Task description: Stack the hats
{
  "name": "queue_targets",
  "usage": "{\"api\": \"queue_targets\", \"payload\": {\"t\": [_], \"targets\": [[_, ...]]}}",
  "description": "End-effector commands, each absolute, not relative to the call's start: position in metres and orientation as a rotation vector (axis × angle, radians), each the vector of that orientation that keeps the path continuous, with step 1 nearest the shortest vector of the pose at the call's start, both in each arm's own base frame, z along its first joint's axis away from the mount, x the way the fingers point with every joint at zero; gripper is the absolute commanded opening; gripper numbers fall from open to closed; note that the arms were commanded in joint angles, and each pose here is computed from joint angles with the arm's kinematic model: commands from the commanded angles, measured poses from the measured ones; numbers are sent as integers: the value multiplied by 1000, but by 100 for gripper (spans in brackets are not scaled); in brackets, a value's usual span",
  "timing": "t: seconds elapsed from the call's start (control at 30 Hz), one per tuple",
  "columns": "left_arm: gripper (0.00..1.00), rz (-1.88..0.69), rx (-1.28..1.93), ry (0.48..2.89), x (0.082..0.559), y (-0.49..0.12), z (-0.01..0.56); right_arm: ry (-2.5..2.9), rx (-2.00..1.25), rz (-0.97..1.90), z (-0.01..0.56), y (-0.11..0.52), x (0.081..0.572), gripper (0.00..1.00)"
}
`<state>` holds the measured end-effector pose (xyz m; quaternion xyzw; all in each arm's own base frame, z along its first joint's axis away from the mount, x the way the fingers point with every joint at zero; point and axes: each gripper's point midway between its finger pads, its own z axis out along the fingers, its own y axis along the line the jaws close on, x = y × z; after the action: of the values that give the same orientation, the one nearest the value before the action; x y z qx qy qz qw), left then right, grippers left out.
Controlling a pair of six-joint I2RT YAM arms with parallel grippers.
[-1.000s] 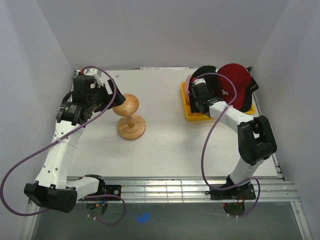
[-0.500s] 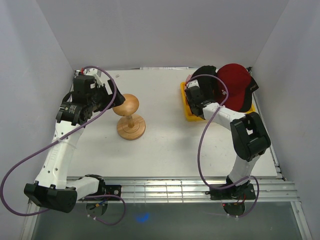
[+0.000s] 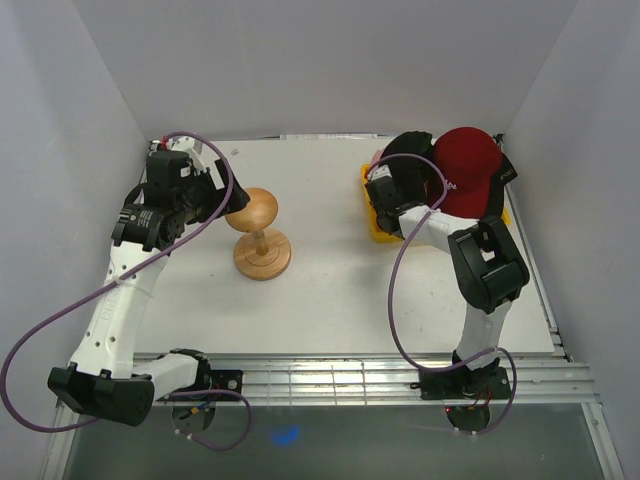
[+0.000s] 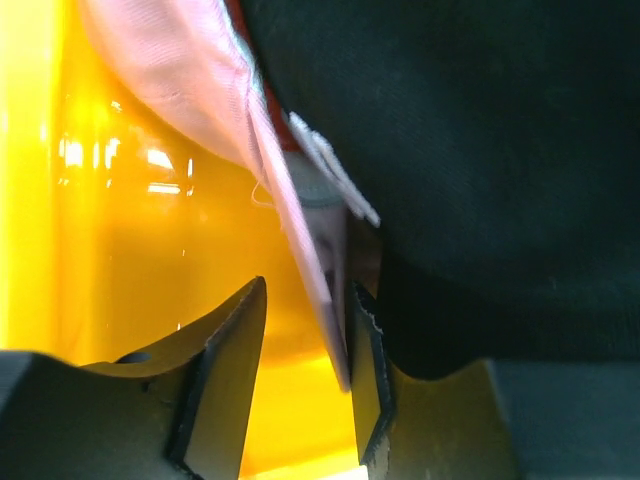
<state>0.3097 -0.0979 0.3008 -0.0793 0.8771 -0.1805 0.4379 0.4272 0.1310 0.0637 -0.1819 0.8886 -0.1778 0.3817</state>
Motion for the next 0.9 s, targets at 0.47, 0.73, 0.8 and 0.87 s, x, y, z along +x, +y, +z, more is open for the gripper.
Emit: {"api": "queue_targets", "payload": {"t": [0.47, 0.73, 0.8, 0.87], "targets": [[98, -421, -196, 2107, 298, -89, 320, 2200, -356, -288, 118, 164, 461, 8], [98, -435, -205, 2089, 293, -89, 325, 2172, -186, 267, 196, 181, 452, 8], [98, -432, -207, 2087, 293, -88, 326, 2172, -125, 460, 206, 180, 449, 8], [98, -432, -209, 2090, 293, -88, 325, 2130, -55, 580, 219, 171, 447, 8]]}}
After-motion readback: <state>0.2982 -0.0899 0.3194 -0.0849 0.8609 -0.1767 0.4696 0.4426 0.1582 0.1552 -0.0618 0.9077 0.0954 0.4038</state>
